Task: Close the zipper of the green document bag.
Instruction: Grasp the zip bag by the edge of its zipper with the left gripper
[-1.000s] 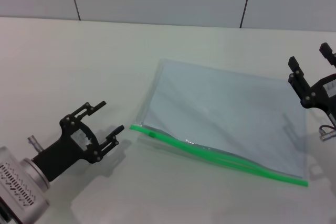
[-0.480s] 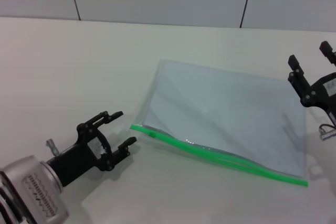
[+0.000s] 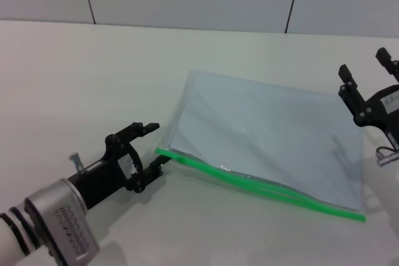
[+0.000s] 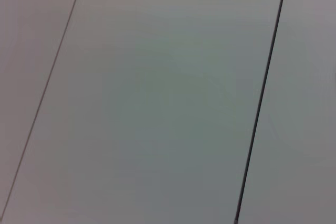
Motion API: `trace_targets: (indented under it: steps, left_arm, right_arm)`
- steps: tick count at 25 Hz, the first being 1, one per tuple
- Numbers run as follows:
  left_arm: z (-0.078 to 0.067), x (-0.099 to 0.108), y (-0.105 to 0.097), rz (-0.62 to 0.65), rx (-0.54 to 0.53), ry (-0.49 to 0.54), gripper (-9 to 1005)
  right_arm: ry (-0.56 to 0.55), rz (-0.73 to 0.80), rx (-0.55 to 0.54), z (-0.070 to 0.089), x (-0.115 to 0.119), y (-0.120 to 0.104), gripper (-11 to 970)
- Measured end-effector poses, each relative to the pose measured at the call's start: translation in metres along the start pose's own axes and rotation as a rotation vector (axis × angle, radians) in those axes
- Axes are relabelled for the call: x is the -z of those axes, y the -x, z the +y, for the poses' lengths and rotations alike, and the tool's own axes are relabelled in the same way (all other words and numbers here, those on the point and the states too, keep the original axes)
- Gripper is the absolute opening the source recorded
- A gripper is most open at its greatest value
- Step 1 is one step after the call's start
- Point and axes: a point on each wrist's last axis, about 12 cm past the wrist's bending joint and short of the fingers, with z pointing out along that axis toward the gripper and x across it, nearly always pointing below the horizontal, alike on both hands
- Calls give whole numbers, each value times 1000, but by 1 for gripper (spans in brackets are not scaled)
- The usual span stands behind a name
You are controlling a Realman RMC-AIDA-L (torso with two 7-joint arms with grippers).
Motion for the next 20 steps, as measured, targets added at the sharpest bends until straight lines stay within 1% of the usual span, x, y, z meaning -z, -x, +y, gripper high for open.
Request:
trace_targets:
  steps: [8, 14, 18, 20]
  left_arm:
    - [10, -16, 1, -15, -86, -20, 646]
    - [9, -24, 3, -28, -152, -68, 646]
    - [10, -29, 3, -26, -170, -88, 645]
    - [11, -31, 3, -25, -184, -92, 615]
  right_arm:
    - [25, -13, 3, 3, -6, 2, 652]
    - [43, -23, 5, 6, -9, 4, 652]
    - [52, -30, 6, 7, -12, 6, 651]
    - [54, -31, 7, 7, -13, 6, 651]
